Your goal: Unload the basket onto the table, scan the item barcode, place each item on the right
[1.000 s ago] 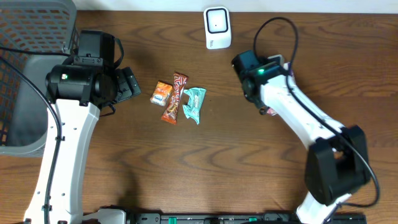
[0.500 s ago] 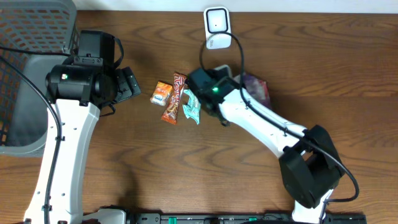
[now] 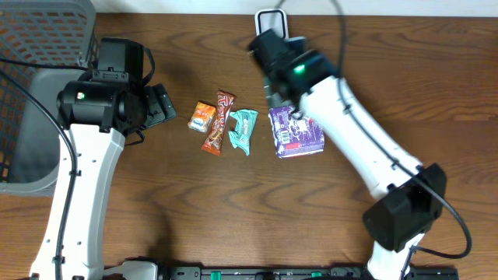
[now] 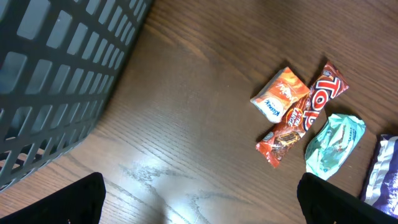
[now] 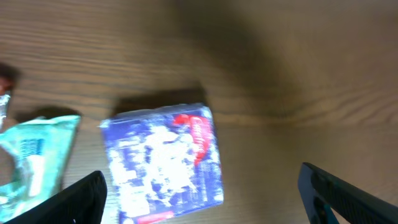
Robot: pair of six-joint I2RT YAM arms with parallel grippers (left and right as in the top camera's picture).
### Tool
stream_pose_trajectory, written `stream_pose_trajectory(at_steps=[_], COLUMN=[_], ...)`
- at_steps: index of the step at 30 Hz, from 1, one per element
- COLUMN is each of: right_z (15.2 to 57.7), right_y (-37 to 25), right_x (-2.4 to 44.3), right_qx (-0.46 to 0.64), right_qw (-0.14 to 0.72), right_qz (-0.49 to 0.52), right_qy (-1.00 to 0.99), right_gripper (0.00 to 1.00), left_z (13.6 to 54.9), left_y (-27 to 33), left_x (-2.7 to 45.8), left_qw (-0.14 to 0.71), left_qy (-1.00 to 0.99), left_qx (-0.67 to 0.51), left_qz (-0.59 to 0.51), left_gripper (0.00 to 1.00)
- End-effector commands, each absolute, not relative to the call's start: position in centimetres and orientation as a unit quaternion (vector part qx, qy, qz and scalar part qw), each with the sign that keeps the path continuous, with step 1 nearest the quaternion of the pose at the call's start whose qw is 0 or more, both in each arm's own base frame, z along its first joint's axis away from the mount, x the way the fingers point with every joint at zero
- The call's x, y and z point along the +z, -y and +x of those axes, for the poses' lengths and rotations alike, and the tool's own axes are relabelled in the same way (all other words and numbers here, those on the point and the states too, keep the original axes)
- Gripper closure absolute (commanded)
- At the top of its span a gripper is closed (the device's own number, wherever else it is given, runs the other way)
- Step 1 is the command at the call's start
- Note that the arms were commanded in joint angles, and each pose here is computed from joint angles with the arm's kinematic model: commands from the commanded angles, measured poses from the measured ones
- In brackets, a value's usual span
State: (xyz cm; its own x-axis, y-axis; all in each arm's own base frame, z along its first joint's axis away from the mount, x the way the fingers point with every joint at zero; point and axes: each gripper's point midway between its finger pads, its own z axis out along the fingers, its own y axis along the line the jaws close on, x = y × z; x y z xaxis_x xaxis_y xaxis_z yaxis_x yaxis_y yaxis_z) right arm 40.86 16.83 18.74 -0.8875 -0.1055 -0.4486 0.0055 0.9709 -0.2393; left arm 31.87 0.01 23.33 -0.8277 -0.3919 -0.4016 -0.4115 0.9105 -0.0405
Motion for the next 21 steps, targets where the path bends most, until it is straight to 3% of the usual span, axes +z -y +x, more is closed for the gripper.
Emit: stream_pose_trajectory(at_steps=[1, 7, 14, 21], right_z=[41.1, 40.6, 40.6, 38.7], right_y=[-15.0, -14.2, -11.6, -12.9], right_x=[17.4, 15.5, 11.0, 5.7], right_qx=[-0.013, 0.178, 0.281, 0.382], right_qw=[0.168, 0.098, 0.084, 0.094], right_qz=[-0.027, -0.084, -0.034, -0.029], right_qy=[-0.985, -0.976, -0.955, -0.919], right_gripper=[0.07, 0.15, 0.16, 0.20], left_z=[31.9, 31.9, 31.9, 31.9], left_y=[-0.1, -0.1, -0.1, -0.1], left_x=[23.4, 23.4, 23.4, 23.4], left_qw=[0.205, 0.205, 0.205, 0.205], left_qy=[-0.954, -0.954, -0.954, -0.954], left_qx=[0.026, 0.026, 0.026, 0.026], left_qz=[-0.216, -0.216, -0.216, -0.216], left_gripper=[0.02, 0.02, 0.02, 0.02])
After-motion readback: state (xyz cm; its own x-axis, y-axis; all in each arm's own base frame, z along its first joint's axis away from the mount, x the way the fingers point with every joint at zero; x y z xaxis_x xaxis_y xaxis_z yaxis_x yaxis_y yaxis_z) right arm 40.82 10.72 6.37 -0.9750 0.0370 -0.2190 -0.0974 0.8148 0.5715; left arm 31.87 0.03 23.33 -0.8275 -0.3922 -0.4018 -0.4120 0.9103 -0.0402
